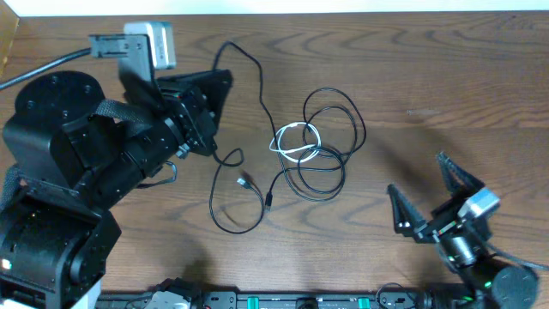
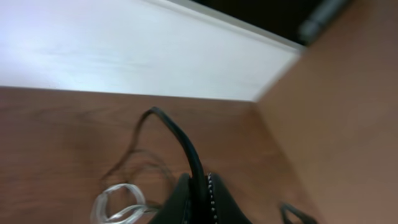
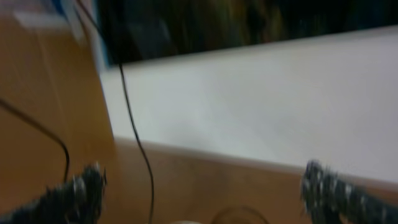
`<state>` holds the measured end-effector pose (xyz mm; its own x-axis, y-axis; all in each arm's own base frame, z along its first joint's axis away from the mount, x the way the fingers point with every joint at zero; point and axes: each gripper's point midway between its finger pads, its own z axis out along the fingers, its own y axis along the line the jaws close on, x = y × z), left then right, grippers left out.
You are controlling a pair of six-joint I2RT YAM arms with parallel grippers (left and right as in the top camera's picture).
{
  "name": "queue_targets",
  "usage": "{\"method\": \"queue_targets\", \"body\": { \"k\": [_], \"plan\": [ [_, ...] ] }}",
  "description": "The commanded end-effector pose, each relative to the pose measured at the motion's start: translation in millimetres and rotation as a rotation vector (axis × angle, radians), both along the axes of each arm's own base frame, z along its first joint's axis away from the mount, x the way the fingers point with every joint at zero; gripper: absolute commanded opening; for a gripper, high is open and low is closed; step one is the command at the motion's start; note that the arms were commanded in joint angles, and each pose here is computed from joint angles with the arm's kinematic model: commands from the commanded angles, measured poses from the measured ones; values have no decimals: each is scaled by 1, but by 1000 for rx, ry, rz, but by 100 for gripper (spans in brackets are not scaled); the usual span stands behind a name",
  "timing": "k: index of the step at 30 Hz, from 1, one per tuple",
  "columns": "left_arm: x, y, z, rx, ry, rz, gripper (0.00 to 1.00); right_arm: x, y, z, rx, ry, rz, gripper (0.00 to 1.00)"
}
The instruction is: Untangle cables
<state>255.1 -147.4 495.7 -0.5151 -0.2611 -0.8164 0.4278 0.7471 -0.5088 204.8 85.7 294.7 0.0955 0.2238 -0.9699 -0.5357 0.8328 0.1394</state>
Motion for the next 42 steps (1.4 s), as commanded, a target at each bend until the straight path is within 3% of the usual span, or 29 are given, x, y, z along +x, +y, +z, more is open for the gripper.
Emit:
{"method": "queue_targets", "body": {
  "k": [1, 5, 7, 11, 15, 17, 21, 25, 33, 37, 38, 42],
  "plan": [
    [-23, -26, 15, -66, -20, -206, 7, 0, 5, 47, -180, -12, 13, 99],
    [-25, -30, 23, -102, -29, -229, 7, 26, 21, 67, -235, 202, 165, 99],
    [-26, -31, 27, -112, -37, -235, 7, 34, 39, 80, -201, 309, 342, 99],
    [-30, -34, 30, -127, -36, -263, 8, 42, 65, 104, -130, 334, 685, 99],
    [-31, -35, 31, -142, -24, -265, 7, 61, 85, 100, -66, 393, 841, 99],
    [-30, -35, 31, -141, -26, -264, 8, 73, 101, 86, -80, 435, 821, 99],
    [-31, -35, 31, -147, -19, -262, 7, 101, 134, 47, -214, 498, 611, 99],
    [-30, -35, 31, -189, 25, -248, 7, 114, 157, 36, -339, 436, 473, 99],
    [-30, -35, 35, -264, 85, -228, 7, 149, 188, 33, -344, 349, 381, 96],
    [-30, -35, 35, -265, 84, -228, 8, 163, 201, 35, -277, 326, 406, 82],
    [-30, -35, 36, -265, 83, -228, 8, 165, 205, 35, -265, 318, 419, 73],
    [-30, -35, 36, -264, 82, -228, 8, 173, 210, 34, -231, 318, 419, 52]
  ]
}}
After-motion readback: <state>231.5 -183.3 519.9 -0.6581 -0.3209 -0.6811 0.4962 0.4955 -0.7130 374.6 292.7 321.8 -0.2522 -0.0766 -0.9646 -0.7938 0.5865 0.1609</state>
